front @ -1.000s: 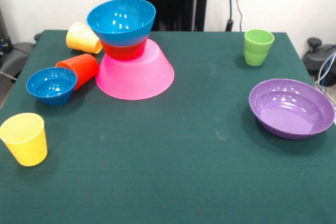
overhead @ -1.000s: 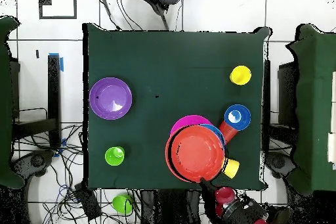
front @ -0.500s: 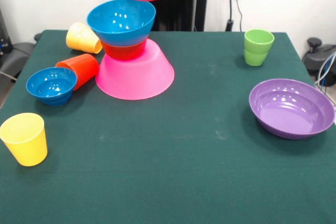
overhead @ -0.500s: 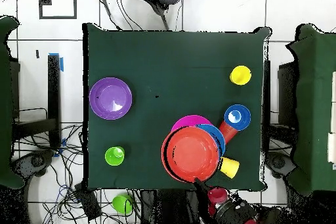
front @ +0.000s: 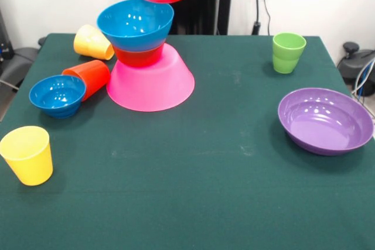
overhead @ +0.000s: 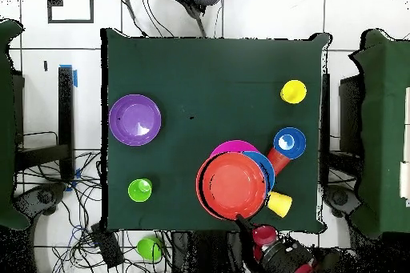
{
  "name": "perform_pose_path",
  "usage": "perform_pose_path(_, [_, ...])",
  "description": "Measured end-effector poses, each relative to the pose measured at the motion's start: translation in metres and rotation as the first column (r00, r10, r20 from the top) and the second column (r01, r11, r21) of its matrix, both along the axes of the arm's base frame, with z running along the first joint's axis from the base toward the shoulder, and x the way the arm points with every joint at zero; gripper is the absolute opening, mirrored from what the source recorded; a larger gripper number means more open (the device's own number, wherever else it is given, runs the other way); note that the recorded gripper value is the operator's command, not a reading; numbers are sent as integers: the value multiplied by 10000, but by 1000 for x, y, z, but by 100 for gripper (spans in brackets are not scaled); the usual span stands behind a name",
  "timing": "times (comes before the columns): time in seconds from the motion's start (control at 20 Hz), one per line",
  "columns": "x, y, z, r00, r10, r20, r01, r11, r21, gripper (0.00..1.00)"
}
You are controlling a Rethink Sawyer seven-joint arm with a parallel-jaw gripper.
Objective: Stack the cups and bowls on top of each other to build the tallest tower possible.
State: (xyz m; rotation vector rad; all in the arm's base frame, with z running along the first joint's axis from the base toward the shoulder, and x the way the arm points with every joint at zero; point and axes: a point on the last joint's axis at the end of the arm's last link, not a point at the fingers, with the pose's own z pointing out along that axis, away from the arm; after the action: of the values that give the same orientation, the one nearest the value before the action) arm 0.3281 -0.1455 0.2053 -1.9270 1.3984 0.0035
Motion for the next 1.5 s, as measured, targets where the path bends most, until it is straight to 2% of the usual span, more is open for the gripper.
perform_pose_path(0.8, [1,-1,0,10000,1,24,-1,10000,9,0])
perform_pose_path(1.5, [6,-3,9,9994,17,336,-12,9999,-145,0])
